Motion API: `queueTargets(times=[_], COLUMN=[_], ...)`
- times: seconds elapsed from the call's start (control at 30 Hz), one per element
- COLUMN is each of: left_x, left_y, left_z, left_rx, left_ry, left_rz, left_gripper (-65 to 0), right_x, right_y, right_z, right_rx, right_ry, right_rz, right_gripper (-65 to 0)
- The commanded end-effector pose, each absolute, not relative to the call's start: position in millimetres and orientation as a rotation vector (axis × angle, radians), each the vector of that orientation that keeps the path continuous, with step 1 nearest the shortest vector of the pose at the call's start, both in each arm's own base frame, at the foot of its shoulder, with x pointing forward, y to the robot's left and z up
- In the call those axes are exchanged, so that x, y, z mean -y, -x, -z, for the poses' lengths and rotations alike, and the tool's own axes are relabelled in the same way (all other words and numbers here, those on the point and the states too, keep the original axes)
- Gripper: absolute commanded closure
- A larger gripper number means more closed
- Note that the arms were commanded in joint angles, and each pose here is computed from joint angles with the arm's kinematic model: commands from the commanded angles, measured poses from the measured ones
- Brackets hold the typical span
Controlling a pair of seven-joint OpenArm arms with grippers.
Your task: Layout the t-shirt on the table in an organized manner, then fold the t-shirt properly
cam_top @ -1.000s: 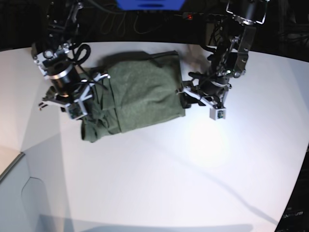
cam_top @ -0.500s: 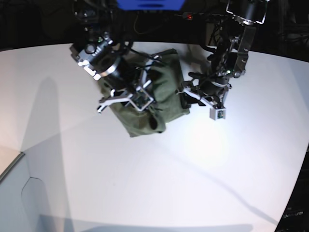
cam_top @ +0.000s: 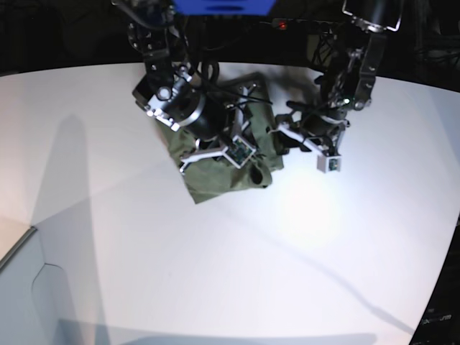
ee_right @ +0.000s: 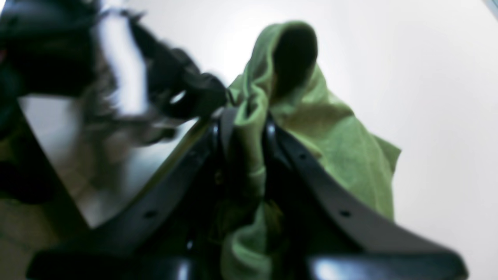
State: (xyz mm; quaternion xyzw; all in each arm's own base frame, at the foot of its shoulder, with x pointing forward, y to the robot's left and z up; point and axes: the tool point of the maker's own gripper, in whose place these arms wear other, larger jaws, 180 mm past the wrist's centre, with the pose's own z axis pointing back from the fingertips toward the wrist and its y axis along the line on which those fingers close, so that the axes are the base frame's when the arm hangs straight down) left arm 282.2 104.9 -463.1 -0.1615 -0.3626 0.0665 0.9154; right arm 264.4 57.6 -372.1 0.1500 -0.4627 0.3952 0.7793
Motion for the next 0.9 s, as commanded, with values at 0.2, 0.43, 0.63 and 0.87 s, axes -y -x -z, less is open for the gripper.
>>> queueTargets(times=[0.2,0.43,0.63,0.87], left_x=[-138,-189,-193,-187], left_y=[-283,-274,-266,-263], left_z=[421,417,423,421], left_rx=[0.869,0.895,0.874,0.876], left_ry=[0.294,0.209,0.199,0.209], left_rz=[-0.137,-0.241,-0.249,-0.241], left_gripper=[-33.0,-33.2,-33.2,-33.3], right_x=[-68,-73,-87,-60], right_y=[-271,-271,-272,-291], right_z=[364,393,372,300], right_rx=[1.042,0.957,1.017,1.227], right_ry=[-0.367,-0.388,-0.404,-0.351], right_rz=[-0.847,-0.858,-0.895,-0.803], right_gripper=[0.0,-3.2,-29.1,-41.7])
